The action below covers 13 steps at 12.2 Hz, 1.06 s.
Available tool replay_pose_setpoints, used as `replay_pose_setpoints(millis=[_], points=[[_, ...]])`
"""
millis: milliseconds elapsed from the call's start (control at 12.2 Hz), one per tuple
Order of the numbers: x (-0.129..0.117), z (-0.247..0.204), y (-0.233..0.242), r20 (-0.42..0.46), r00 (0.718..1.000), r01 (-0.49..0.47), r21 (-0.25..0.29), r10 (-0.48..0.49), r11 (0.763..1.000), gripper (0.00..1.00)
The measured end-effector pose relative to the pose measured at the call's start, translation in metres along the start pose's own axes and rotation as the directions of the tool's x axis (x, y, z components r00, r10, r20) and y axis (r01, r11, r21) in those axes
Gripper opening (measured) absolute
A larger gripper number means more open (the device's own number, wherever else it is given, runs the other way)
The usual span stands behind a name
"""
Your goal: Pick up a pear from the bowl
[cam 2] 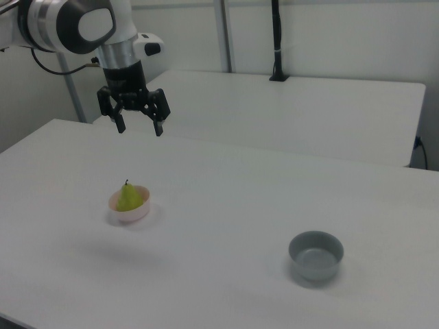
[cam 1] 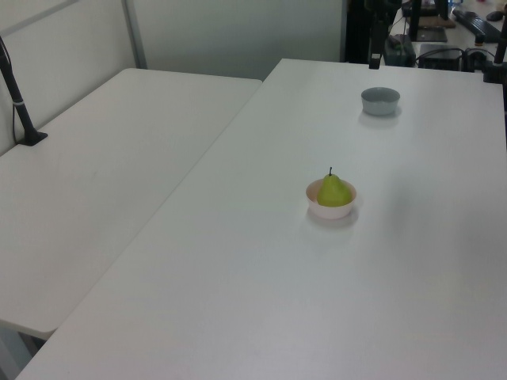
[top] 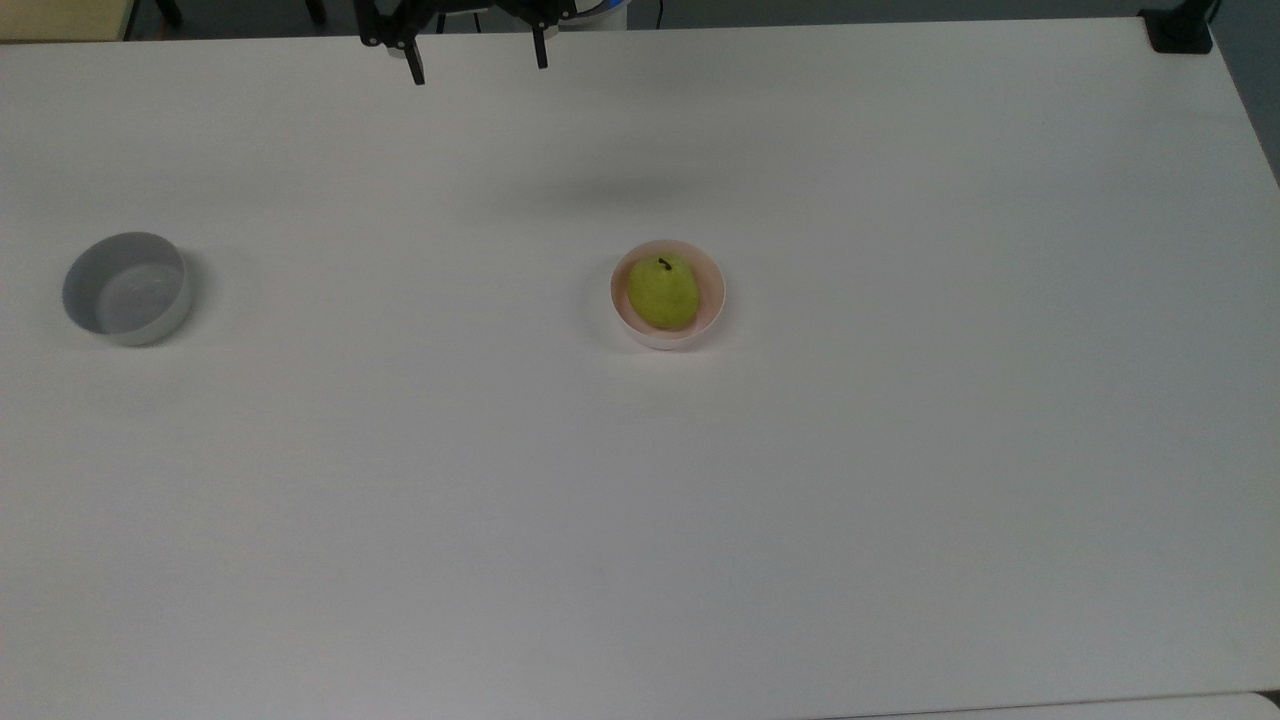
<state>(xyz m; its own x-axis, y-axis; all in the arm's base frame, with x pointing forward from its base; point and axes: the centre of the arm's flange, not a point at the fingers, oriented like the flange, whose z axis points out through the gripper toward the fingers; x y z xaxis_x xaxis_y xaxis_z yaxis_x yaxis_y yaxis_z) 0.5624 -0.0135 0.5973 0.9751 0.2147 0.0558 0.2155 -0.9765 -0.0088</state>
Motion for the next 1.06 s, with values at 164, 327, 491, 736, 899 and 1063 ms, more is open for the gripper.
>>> replay_pose_setpoints(millis=[164,327,491,736,899,1063], points=[[-0.003,0.003,-0.001,0.028,0.995,0.092,0.009,-0.092,0.996,1.00],[-0.005,0.007,-0.007,0.069,0.988,0.137,0.005,-0.137,0.991,1.00],[0.002,0.021,-0.038,0.119,0.971,0.215,-0.033,-0.210,0.976,1.00],[0.015,0.050,-0.071,0.169,0.947,0.280,-0.019,-0.273,0.960,1.00],[0.025,0.069,-0.087,0.179,0.947,0.274,-0.016,-0.267,0.962,1.00],[0.035,0.089,-0.092,0.152,0.961,0.239,-0.029,-0.232,0.971,1.00]])
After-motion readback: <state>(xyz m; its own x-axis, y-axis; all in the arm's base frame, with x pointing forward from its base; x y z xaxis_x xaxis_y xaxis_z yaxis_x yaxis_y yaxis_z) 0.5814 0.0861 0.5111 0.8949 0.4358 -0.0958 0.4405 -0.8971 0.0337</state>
